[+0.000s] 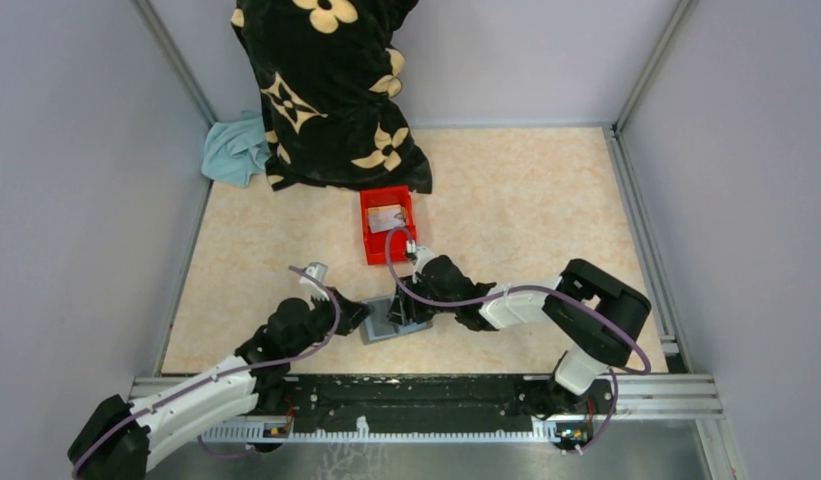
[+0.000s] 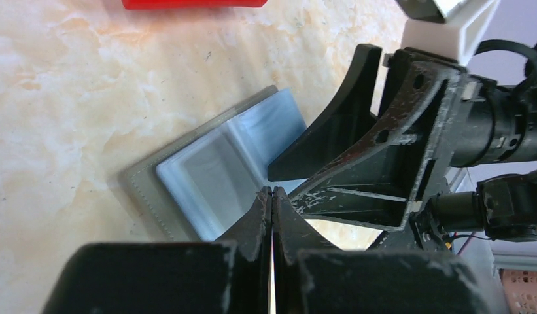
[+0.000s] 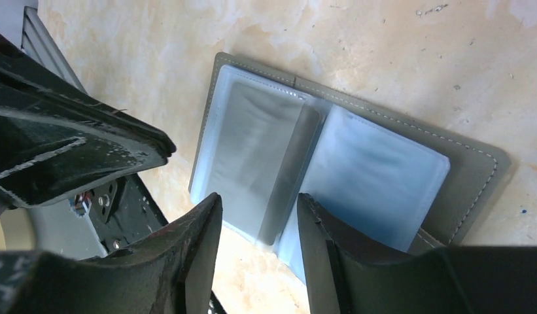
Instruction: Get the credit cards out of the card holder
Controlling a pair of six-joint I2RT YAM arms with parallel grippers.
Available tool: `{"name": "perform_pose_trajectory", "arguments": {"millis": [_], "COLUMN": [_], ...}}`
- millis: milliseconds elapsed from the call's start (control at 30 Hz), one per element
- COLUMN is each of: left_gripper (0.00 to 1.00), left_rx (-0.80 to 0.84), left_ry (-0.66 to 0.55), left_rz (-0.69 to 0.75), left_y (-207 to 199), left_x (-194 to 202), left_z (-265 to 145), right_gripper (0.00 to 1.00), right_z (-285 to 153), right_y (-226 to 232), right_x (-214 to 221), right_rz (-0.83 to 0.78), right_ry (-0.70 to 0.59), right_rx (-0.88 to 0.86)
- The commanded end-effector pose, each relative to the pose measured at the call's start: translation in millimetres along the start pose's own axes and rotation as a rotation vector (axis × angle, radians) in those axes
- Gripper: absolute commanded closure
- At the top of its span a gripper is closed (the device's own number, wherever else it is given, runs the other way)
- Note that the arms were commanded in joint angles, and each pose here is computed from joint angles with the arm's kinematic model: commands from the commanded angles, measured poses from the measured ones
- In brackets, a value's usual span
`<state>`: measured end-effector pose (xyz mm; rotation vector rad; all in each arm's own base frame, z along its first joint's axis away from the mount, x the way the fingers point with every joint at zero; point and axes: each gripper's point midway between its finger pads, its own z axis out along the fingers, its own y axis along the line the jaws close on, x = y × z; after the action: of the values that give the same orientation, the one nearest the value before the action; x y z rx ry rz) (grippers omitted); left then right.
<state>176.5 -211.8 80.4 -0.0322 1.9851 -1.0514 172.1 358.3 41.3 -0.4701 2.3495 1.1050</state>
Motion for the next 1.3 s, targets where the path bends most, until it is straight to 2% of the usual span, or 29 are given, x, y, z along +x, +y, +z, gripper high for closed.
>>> {"name": "perform_pose_trajectory", "arguments": {"millis": [0, 333, 533, 700, 1000, 1033, 1100, 1167, 1267], "left_gripper": [1.00, 1.00, 1.00, 1.00, 1.00, 1.00, 1.00, 1.00, 1.00], "left_rx": [-0.167, -0.309, -0.304, -0.294, -0.286, -0.284, -0.282, -0.268, -0.217], "left_ry": [0.122, 0.215, 0.234, 0.226, 0.231, 0.231, 0.233, 0.227, 0.209], "left_rz": [-0.021, -0.060, -0.071, -0.061, -0.059, -0.060, -0.059, -0.056, -0.047], "left_y": [62.1, 85.4, 88.6, 86.4, 86.3, 86.0, 85.9, 83.2, 73.1], "left_x": [55.4, 74.9, 82.9, 80.1, 82.1, 82.2, 82.6, 80.9, 75.0], "left_z": [-15.4, -16.5, -19.5, -18.1, -18.9, -18.8, -19.1, -18.1, -15.4], "right_gripper": [0.53, 0.53, 0.53, 0.55, 0.62, 0.65, 0.82, 0.93, 0.98], "right_z": [1.0, 5.5, 5.1, 3.2, 1.9, 1.2, 1.4, 1.6, -3.7], "right_y": [3.9, -3.4, -2.4, 12.4, 30.8, 31.8, 29.5, 26.3, 27.8], "right_x": [-9.8, -2.2, 0.8, -0.9, -3.5, -5.3, -4.8, -4.1, -11.8], "right_rz": [-0.008, -0.006, -0.006, 0.005, 0.017, 0.017, 0.019, 0.020, 0.009], "right_ry": [-0.040, -0.029, -0.027, -0.038, -0.049, -0.053, -0.051, -0.048, -0.072], "right_rx": [-0.017, -0.010, -0.027, -0.106, -0.213, -0.217, -0.209, -0.197, -0.184]}}
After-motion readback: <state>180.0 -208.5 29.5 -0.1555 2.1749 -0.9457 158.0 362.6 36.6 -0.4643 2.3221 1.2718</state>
